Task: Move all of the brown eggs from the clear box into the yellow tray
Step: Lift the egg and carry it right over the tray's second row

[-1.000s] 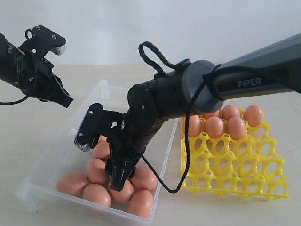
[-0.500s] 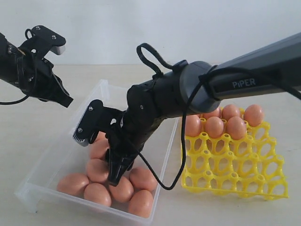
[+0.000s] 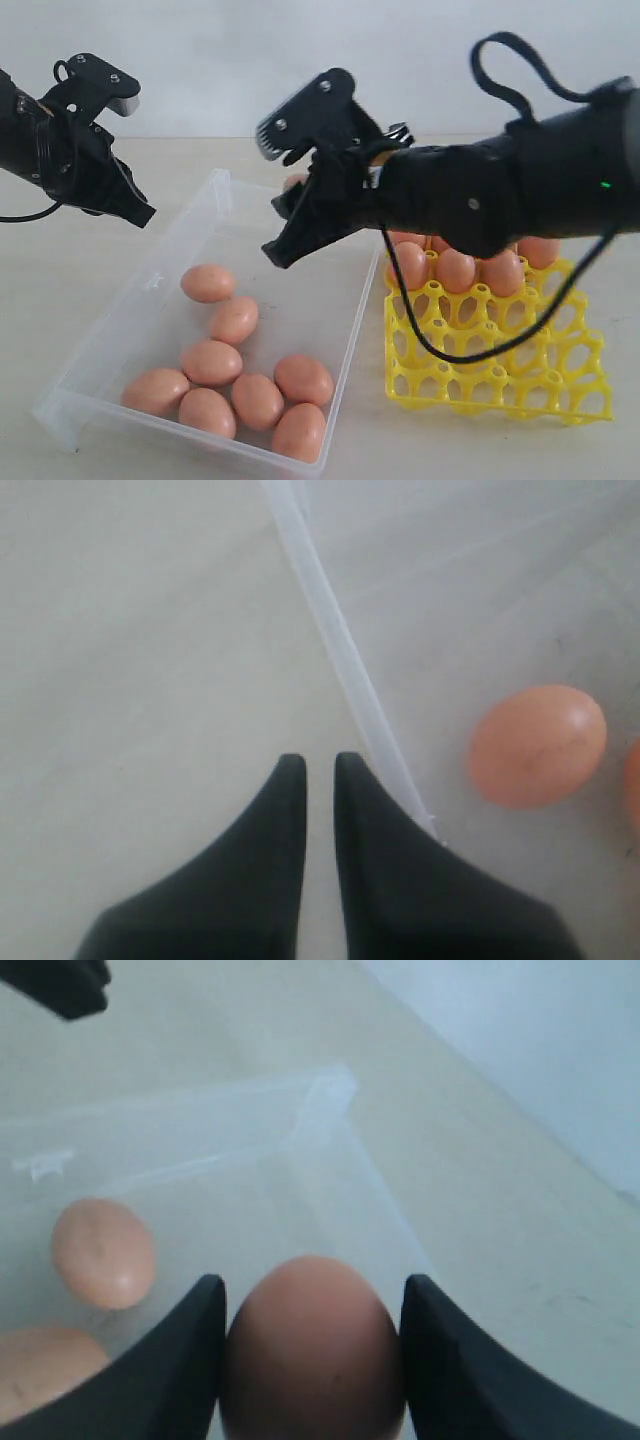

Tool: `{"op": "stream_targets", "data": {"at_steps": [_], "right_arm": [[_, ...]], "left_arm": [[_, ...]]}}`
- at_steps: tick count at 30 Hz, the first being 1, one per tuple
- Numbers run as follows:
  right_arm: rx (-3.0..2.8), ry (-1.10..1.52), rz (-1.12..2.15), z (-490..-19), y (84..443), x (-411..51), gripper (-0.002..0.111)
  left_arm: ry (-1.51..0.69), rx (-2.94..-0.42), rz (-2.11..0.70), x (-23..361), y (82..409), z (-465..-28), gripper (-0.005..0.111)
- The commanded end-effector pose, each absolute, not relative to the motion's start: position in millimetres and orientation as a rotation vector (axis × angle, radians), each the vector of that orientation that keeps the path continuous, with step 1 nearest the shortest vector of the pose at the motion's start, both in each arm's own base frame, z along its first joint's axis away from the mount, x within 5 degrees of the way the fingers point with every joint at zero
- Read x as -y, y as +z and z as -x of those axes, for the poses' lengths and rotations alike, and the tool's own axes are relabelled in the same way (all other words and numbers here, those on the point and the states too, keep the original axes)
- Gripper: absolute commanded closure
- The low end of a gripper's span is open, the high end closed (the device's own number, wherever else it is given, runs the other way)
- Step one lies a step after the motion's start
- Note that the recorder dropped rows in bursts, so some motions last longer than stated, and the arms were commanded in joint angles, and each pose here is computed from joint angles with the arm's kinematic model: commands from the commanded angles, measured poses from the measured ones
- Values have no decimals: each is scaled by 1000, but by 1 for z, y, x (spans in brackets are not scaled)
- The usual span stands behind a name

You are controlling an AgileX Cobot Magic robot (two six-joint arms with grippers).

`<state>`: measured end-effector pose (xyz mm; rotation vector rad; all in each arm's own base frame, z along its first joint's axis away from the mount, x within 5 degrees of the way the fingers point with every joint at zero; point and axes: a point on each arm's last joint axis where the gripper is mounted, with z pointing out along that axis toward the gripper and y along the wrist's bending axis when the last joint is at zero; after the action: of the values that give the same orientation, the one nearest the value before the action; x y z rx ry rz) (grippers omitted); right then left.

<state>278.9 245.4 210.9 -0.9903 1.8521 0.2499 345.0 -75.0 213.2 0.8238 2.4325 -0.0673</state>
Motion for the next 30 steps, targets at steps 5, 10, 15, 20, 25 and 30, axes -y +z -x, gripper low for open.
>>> {"op": "stream_targets", "data": {"at_steps": [5,10,15,20,25,30], "right_arm": [[-1667,176,455,-247,221,-144,109],[-1747,109,175,-243,191,-82,109],[-1745,89,90,-235,181,-58,109],[-1788,89,124,-237,163,-59,109],[-1726,122,77,-238,146,-59,109],[-1797,113,79,-239,121,-59,109]], "left_arm": [[-67,-2427,-818,74,215,-344,98],[-67,-2427,-818,74,215,-344,98],[-69,-2430,-820,74,215,-344,98],[-74,-2440,-825,74,214,-343,98],[-76,-2444,-827,74,214,-342,98],[-75,-2442,-826,74,214,-343,98]]}}
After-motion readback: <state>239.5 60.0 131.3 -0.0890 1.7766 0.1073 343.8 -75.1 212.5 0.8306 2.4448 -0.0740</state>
